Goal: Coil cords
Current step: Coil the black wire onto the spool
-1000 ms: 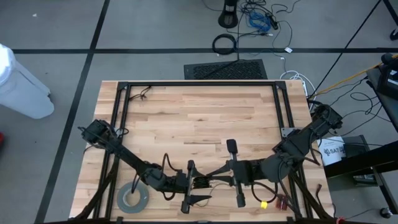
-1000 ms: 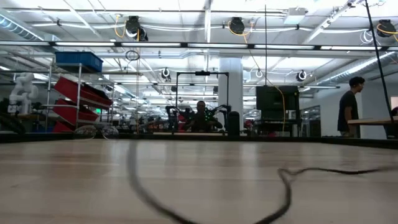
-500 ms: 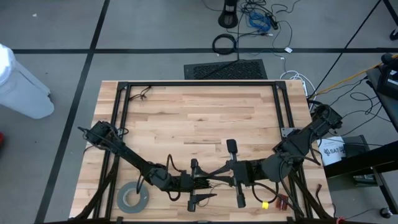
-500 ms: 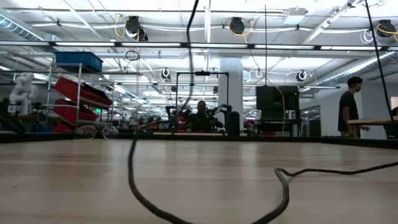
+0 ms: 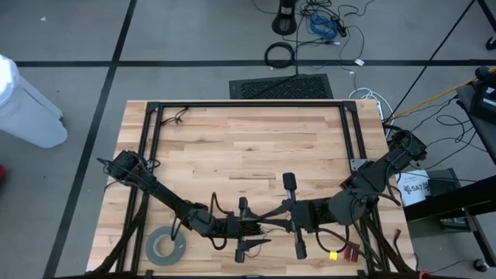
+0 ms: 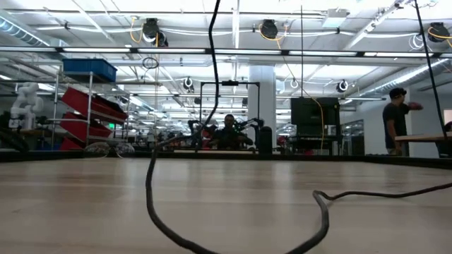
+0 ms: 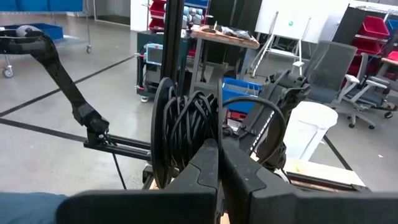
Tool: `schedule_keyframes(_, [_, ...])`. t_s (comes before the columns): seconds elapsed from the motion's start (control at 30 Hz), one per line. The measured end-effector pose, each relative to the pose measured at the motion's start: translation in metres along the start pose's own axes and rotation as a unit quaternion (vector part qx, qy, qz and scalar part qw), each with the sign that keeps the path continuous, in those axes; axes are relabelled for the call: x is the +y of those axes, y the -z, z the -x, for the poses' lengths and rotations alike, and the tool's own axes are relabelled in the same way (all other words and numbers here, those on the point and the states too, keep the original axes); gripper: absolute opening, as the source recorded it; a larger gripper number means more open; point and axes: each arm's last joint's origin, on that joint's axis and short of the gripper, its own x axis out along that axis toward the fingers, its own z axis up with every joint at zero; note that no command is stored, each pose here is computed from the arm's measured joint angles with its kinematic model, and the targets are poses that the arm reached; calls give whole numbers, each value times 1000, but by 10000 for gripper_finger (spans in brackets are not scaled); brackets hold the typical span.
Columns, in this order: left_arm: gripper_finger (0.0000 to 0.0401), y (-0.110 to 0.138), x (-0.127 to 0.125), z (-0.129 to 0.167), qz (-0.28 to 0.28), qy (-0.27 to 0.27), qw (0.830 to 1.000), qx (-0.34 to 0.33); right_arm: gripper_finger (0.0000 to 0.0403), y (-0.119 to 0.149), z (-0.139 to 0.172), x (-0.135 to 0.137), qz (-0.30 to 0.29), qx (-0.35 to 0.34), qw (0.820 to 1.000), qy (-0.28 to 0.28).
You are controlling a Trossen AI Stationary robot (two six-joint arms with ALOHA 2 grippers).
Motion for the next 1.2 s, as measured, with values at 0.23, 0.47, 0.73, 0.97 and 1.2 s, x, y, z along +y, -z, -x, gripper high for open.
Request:
schedule_keyframes(0.23, [233,3,5,-2,18,-5,1000,12,0,-1,-1,-2,2,-4,1000,4])
schedule_keyframes(0.47, [232,7,8,-4,20,-7,999,33,0,0,-3,-5,5,-2,1000,7])
schedule_keyframes(0.73, [188,9,8,-4,16,-8,999,41,0,0,-3,-6,10,-2,1000,8])
schedule_keyframes(0.97, [78,13,9,-4,7,-16,998,58,0,0,-3,-6,12,-2,1000,8])
schedule_keyframes(1.2, [12,20,10,-2,-12,-29,995,91,0,0,-3,-6,13,-1,1000,8])
